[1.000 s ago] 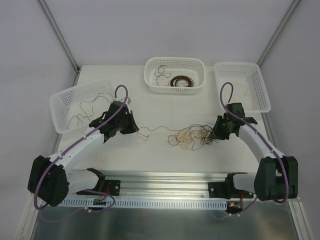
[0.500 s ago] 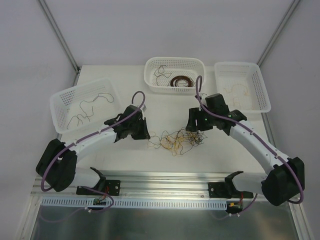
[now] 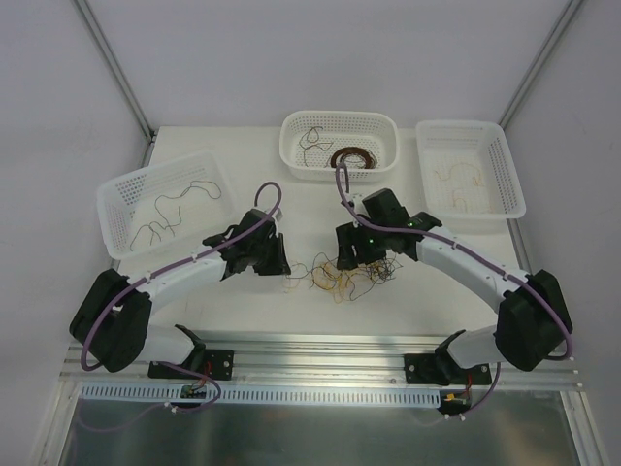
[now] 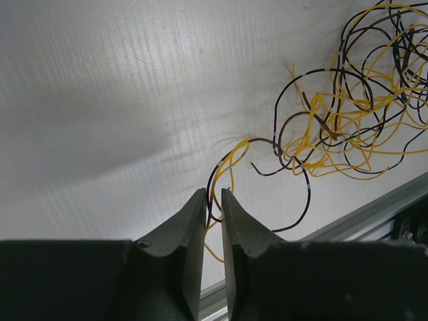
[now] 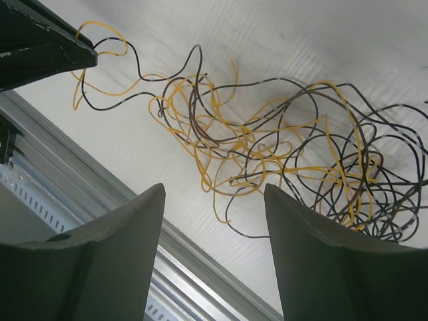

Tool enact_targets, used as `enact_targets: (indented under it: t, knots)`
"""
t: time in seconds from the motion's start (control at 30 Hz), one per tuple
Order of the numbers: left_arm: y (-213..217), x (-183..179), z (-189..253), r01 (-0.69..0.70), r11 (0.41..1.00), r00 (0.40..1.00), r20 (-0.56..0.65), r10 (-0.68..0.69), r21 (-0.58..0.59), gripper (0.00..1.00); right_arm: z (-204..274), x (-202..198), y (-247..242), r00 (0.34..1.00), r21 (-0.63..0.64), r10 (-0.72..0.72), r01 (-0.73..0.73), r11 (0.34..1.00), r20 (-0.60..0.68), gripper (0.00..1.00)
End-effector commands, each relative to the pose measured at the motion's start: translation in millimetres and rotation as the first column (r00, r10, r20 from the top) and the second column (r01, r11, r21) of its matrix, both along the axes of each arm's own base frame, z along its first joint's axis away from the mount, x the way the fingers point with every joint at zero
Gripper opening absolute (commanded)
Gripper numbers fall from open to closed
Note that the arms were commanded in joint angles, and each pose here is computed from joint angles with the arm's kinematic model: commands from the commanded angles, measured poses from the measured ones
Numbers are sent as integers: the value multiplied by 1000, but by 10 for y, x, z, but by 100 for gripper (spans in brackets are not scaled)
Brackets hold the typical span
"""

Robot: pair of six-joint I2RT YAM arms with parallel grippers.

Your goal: Untangle the cables

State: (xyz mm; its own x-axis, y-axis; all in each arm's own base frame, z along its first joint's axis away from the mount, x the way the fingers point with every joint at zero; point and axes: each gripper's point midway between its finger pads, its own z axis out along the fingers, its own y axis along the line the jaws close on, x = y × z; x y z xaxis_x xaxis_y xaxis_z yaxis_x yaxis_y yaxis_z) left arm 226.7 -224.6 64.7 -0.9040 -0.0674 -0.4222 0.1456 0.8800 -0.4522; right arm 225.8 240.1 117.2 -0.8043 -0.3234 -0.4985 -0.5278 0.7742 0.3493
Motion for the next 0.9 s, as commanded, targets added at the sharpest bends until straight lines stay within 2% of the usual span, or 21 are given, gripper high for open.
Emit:
enact_targets:
  t: [0.0, 0.07, 0.17, 0.27, 0.4, 0.57, 0.73, 0.87]
  knots:
    - [-43, 30, 25, -5, 1000, 1000, 21, 5, -12, 14, 143, 64, 231, 997, 52, 60, -63, 997, 51, 65]
    - [-46, 29, 41, -4, 1000, 1000, 25, 4, -17, 14, 168, 61, 309, 995, 61, 81, -85, 995, 63, 65]
    - [-42, 17, 68, 0, 1000, 999, 35, 1, -22, 7, 140, 75, 402, 993, 58, 99, -103, 993, 62, 65]
    - [-15, 4, 80, -2, 1000, 999, 43, 3, -22, 7, 102, 48, 504, 990, 56, 132, -135, 989, 55, 66]
    - [-4, -11, 110, -2, 1000, 999, 54, 3, -30, 13, 147, 27, 649, 982, 69, 175, -180, 981, 72, 66]
    - [9, -27, 151, -4, 999, 998, 67, 7, -40, 27, 161, 20, 697, 979, 65, 190, -195, 979, 77, 67]
    - [45, -28, 161, -16, 999, 997, 81, 19, -36, 28, 177, 35, 683, 978, 56, 189, -194, 979, 92, 67]
    - [57, -41, 149, -19, 999, 997, 79, 21, -34, 22, 98, 26, 639, 979, 31, 183, -187, 982, 83, 67]
